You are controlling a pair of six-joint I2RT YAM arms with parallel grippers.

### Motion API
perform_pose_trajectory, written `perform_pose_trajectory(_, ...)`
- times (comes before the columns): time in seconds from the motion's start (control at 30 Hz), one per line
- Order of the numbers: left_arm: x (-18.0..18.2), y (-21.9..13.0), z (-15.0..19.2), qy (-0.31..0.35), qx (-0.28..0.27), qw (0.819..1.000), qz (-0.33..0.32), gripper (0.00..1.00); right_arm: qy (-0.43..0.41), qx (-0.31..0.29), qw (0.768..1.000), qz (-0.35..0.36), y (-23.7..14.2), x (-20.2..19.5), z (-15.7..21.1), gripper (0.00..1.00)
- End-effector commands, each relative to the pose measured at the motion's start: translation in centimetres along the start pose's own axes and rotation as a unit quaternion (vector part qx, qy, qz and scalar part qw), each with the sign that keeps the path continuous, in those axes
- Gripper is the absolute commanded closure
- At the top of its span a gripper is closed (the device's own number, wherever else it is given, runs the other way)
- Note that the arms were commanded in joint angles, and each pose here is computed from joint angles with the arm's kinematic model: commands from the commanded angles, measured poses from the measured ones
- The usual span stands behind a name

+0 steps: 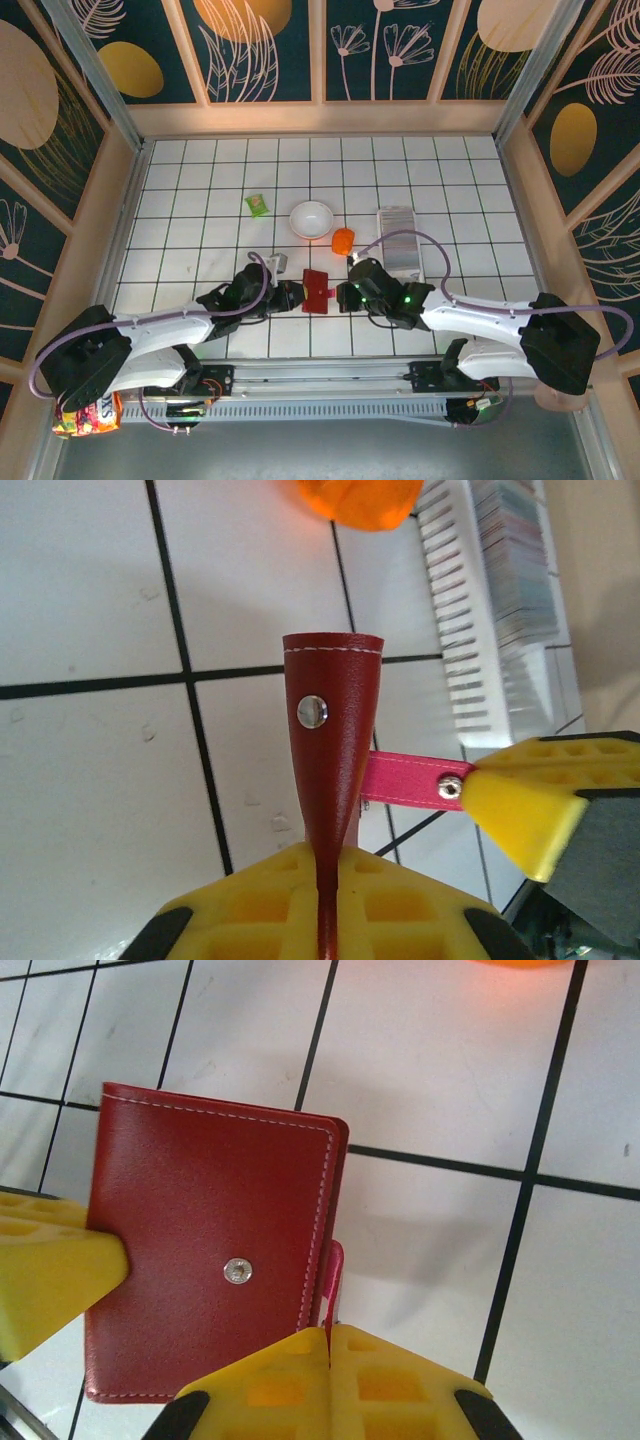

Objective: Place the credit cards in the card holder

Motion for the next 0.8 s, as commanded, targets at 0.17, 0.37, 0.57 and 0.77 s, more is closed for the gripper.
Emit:
perform_pose_trajectory(0.17,2.8,-0.4,0.2,-0.005,-0.012,0.997,-0.072,0.66,0.006,0.012,1.000,-0.015,0.3,0.7,0.9,1.00)
perform_pose_trajectory(0.37,3.2,-1.1,-0.8,0.017,-0.026,0.993,-0.112,0.40,0.009,0.000,0.999,-0.035,-0.5,1.5,0.5,1.00)
perform_pose_trajectory(0.57,1.5,-1.6,-1.7,0.036,-0.031,0.994,-0.096,0.26,0.008,-0.013,0.998,-0.069,-1.5,2.8,-0.2,1.00)
perform_pose_trajectory(0.77,0.3,-1.1,-1.6,0.038,-0.017,0.997,-0.068,0.17,0.010,-0.026,0.996,-0.087,-2.1,3.7,-0.8,1.00)
Point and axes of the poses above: each hand's point on the last joint's axis, 136 mm out from that joint toward the fingers, its own y axis out along the fingers, its own x axis along the line the jaws close on, z = x × y, the point moved 2 cm from there along -y, back along the fingers, and after that the axes turned 1 degree about y, right-handed, at the moved point
